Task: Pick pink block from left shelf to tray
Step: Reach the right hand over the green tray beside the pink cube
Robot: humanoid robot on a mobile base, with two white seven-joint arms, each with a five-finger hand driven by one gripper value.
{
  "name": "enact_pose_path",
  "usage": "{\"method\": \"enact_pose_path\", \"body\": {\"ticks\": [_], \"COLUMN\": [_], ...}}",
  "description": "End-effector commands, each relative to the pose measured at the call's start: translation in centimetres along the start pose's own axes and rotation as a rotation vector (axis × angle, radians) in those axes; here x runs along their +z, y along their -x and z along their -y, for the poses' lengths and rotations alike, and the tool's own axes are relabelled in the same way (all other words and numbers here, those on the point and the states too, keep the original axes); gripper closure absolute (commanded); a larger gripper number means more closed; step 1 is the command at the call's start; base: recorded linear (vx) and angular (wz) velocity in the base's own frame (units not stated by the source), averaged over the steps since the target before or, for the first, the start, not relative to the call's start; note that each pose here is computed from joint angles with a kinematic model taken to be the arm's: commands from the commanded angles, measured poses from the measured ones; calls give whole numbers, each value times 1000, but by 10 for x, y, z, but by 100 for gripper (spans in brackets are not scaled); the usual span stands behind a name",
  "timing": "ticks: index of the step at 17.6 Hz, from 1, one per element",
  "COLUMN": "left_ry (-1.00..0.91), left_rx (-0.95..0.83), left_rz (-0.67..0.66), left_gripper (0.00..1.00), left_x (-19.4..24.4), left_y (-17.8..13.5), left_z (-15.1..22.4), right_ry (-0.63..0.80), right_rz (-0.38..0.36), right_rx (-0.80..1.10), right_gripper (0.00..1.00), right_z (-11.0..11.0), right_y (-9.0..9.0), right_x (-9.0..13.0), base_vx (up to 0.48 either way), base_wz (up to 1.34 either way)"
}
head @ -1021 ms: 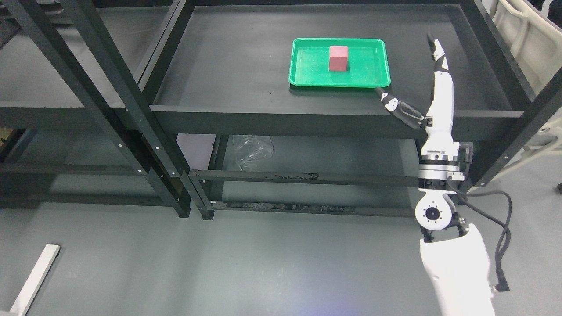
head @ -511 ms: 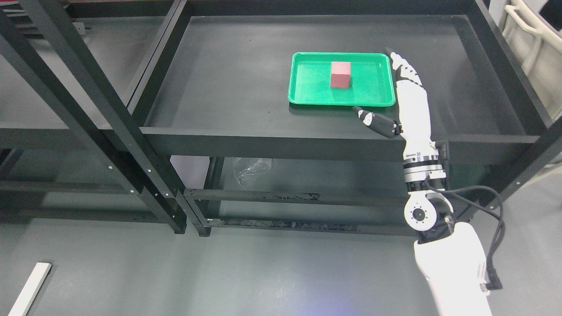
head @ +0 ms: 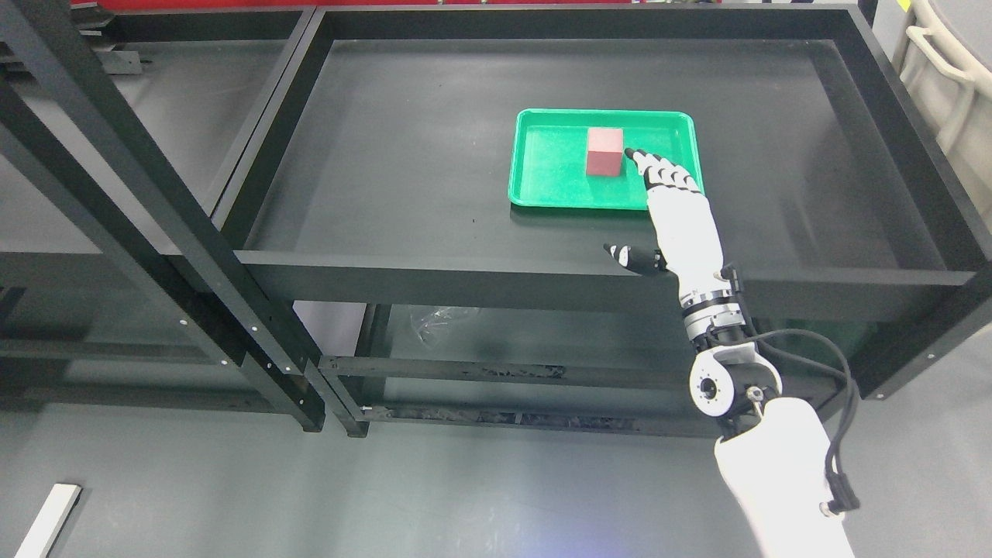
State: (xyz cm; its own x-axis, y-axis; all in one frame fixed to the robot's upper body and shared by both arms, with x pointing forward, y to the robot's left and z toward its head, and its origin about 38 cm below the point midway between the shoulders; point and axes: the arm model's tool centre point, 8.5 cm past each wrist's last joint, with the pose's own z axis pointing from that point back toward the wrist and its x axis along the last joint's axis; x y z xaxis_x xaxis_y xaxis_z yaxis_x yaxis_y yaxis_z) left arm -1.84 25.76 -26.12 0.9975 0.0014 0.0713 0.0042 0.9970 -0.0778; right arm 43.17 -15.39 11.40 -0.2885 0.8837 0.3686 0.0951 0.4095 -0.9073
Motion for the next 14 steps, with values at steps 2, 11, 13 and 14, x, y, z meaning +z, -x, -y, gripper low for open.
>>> {"method": "enact_pose_path", "body": {"ticks": [2, 11, 13, 14], "left_ry": [-15, -15, -15, -15], "left_rx": [-5, -5, -5, -5], "left_rz": [18, 17, 18, 18], "left_gripper": [0, 0, 0, 0], "left_x": [1, 1, 1, 1], "left_y": [-6, -6, -6, -6], "left_z": [-10, -10, -10, -10], "right_ry": [187, 316, 319, 319], "right_rz": [86, 126, 127, 127], "right_rx": [222, 266, 266, 265], "right_gripper": [2, 1, 1, 1], "right_z": [77, 106, 107, 107], "right_y": [-26, -40, -41, -41], "right_x": [-82, -95, -95, -95], "base_vx": [124, 157, 173, 155], "base_wz": [9, 5, 23, 29]}}
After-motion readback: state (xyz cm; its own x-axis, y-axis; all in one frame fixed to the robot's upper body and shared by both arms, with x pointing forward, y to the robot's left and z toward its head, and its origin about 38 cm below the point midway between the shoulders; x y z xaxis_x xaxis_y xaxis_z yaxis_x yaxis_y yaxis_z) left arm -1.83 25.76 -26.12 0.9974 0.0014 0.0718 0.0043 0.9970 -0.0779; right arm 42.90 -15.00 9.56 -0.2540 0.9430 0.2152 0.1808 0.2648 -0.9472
